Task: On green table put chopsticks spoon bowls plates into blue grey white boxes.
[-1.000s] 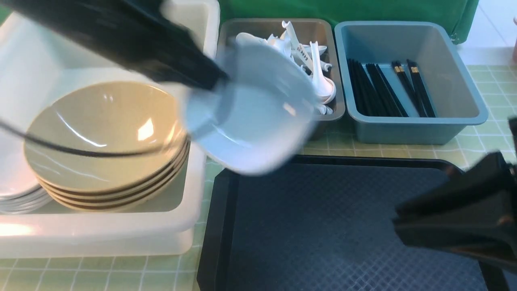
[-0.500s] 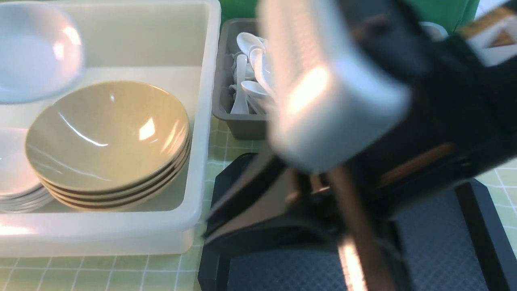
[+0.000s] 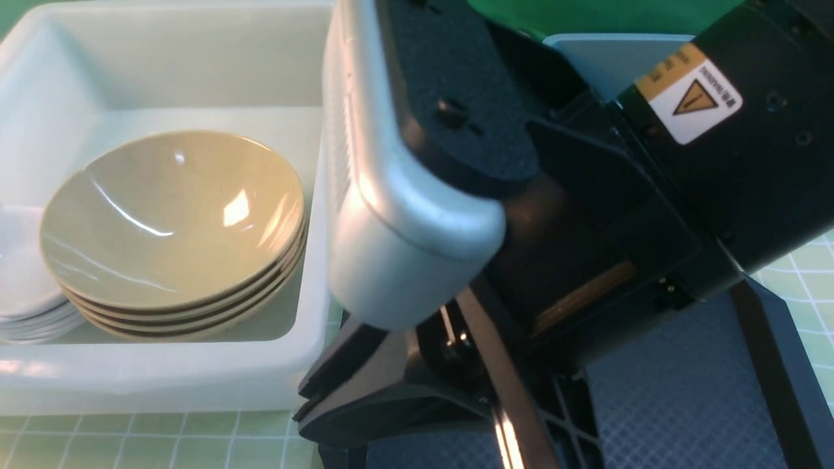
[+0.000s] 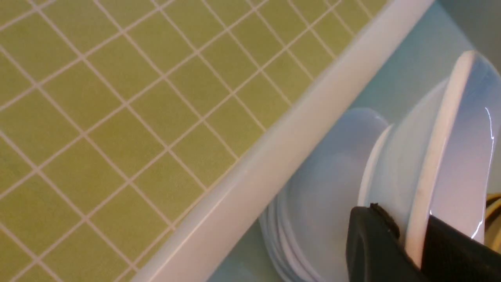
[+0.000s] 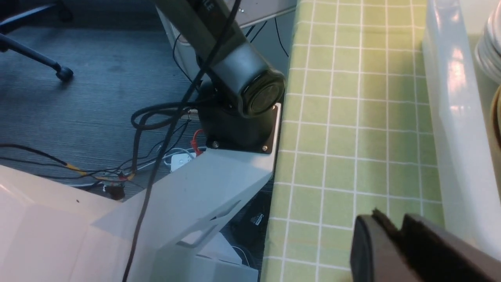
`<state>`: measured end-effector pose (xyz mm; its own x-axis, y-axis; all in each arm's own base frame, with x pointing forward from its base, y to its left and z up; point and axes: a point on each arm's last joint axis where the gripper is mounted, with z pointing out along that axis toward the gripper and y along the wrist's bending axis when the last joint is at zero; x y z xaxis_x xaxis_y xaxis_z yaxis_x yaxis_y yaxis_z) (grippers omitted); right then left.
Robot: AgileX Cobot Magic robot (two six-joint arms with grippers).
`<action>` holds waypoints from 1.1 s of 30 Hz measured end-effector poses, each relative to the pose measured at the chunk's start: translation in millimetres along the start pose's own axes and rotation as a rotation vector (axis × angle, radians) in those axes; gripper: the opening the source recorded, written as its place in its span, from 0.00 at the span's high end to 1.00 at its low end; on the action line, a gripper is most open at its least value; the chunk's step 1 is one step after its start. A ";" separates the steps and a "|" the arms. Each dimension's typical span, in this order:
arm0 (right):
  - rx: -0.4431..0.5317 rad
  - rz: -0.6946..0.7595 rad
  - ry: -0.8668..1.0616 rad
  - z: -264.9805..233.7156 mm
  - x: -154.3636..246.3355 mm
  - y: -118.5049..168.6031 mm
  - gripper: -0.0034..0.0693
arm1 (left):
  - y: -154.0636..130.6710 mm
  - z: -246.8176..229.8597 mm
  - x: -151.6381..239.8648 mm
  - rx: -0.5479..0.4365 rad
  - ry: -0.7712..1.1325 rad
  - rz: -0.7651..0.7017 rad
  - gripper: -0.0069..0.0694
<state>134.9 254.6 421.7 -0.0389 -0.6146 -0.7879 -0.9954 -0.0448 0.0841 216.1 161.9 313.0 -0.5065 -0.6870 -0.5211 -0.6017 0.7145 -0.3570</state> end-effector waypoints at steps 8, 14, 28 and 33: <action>-0.001 0.000 0.002 0.0 0.2 0.1 0.81 | 1.3 39.6 17.3 -0.028 0.111 0.017 0.89; -0.003 -0.001 0.007 0.0 0.6 0.3 0.81 | -5.8 45.8 19.0 -0.041 0.113 0.063 0.81; 0.073 -0.032 0.040 -2.2 4.7 -9.3 0.79 | -36.3 37.0 22.2 -0.362 0.176 0.190 0.06; 0.360 0.139 0.101 -30.6 27.0 -59.5 0.79 | -88.6 -5.1 19.1 -0.243 0.104 0.368 0.04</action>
<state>195.7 216.6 414.1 -0.1842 -0.6706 -0.7186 -0.9490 0.3118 -0.0477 256.5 84.8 338.6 -0.7656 -0.4117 -0.4943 -0.4914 0.8702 0.0362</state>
